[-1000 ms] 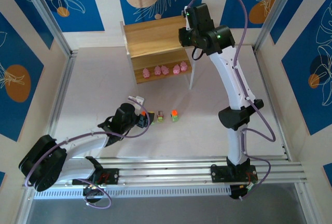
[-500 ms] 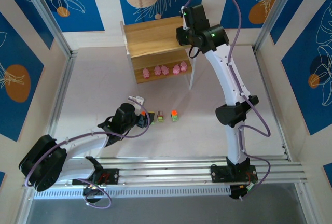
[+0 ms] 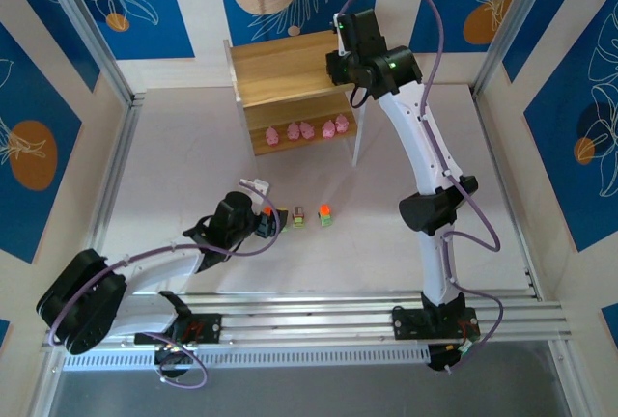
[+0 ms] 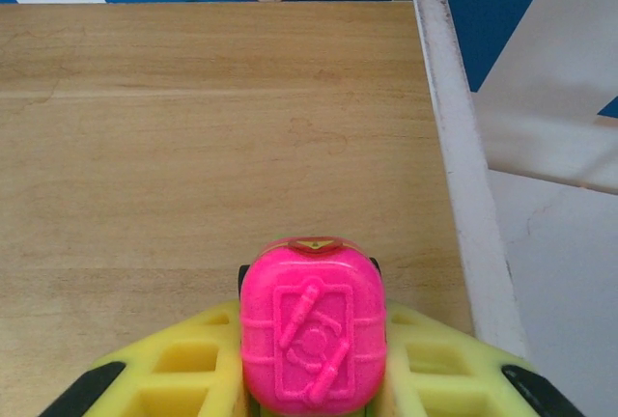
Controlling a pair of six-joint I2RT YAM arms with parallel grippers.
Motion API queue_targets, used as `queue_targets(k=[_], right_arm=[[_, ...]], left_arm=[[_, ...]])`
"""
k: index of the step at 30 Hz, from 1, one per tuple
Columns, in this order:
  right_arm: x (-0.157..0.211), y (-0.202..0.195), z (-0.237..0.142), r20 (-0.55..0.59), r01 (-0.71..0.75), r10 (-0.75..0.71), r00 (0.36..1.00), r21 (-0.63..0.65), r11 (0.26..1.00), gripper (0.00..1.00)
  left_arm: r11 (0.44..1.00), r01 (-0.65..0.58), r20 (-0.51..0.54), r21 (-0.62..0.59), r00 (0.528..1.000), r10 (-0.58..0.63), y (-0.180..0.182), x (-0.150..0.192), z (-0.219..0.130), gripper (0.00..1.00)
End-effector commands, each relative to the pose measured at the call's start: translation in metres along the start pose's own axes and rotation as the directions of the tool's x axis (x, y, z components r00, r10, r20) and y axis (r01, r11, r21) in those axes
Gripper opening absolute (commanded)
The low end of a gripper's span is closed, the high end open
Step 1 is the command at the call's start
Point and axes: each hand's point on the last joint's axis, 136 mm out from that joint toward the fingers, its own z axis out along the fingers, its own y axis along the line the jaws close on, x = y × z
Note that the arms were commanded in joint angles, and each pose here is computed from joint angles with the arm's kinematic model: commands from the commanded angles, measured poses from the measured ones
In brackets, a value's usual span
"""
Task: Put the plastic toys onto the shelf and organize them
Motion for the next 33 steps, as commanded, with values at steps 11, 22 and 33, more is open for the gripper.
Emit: queue_targets(k=[11, 22, 33], right_arm=[[0.0046, -0.0074, 0.0077, -0.013, 0.036, -0.035, 0.999, 0.051, 0.998, 0.29], [0.004, -0.0016, 0.0078, -0.009, 0.045, -0.044, 0.999, 0.039, 0.998, 0.35], [-0.0018, -0.0032, 0.0059, 0.01, 0.035, -0.035, 0.999, 0.034, 0.999, 0.38]], left_arm=[[1.0, -0.014, 0.041, 0.019, 0.999, 0.013, -0.0037, -0.0175, 0.0009, 0.78], [1.0, -0.016, 0.043, 0.017, 0.999, 0.015, -0.0035, -0.0181, 0.0009, 0.77], [1.0, -0.013, 0.04, 0.021, 0.999, 0.012, -0.004, -0.0174, 0.0015, 0.78]])
